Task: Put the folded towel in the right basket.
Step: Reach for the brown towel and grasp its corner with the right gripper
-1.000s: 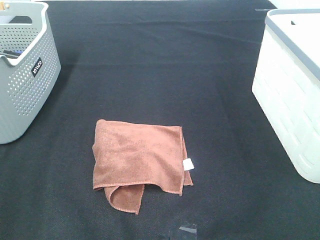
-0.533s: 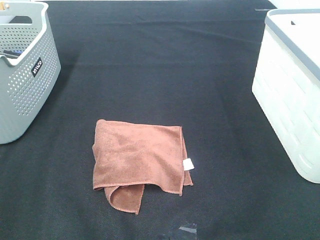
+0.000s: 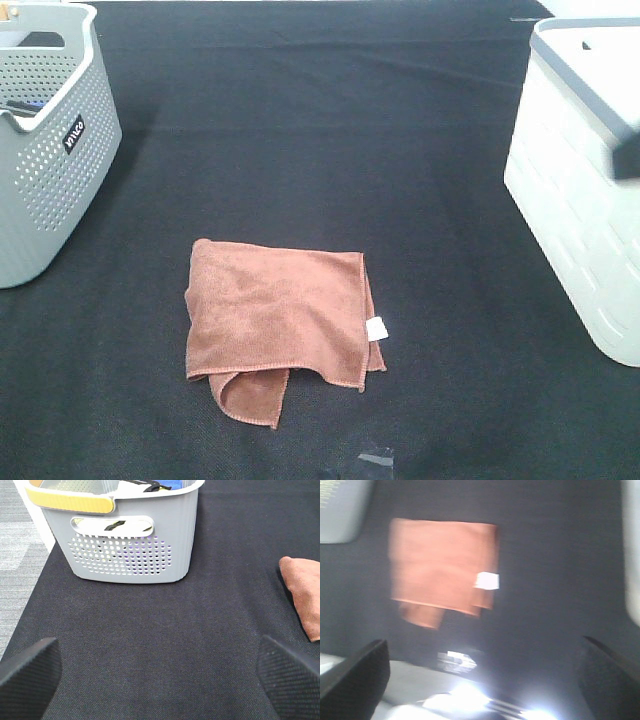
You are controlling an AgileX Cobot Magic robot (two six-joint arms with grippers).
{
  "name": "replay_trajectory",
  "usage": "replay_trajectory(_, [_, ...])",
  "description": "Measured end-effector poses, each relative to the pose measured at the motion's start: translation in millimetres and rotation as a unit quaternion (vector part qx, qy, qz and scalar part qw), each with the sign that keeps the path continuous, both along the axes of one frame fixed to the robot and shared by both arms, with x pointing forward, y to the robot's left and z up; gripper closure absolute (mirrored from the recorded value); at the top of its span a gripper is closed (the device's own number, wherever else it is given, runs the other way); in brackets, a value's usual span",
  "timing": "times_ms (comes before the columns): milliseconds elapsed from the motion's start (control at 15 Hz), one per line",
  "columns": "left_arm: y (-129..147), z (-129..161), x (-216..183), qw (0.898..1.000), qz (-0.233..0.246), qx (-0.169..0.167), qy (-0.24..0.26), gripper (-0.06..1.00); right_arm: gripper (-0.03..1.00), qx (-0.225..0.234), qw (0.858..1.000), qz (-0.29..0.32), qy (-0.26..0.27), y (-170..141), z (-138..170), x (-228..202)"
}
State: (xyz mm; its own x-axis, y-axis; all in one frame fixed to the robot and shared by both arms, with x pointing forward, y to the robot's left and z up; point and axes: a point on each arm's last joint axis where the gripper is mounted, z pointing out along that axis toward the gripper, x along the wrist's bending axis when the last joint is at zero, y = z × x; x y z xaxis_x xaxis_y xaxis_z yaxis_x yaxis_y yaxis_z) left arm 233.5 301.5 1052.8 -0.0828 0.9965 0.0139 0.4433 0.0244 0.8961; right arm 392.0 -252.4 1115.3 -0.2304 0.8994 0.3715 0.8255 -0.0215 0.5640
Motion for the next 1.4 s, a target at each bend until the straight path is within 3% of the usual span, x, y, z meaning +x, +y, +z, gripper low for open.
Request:
replay_trajectory(133, [0.0,0.0,0.0,1.0,0.0,0.0,0.0,-0.04,0.01,0.065,0.997,0.026,0.015,15.5,-5.5,36.8])
replay_trajectory(200, [0.0,0.0,0.0,1.0,0.0,0.0,0.0,-0.04,0.01,0.073,0.996,0.043,0.036,30.5,-22.3,64.1])
replay_trajectory(400, [0.0,0.0,0.0,1.0,0.0,0.0,0.0,-0.04,0.01,0.057,0.989,0.088,0.105,80.7,-73.2,106.2])
replay_trajectory(600, [0.1,0.0,0.0,1.0,0.0,0.0,0.0,-0.04,0.01,0.037,0.98,0.089,0.175,112.0,-135.7,144.5])
replay_trajectory(1067, [0.1,0.0,0.0,1.0,0.0,0.0,0.0,-0.04,0.01,0.003,0.974,0.067,0.218,119.8,-210.5,177.1])
replay_trajectory(1400, [0.1,0.0,0.0,1.0,0.0,0.0,0.0,-0.04,0.01,-0.001,0.968,0.052,0.244,120.8,-239.0,180.9])
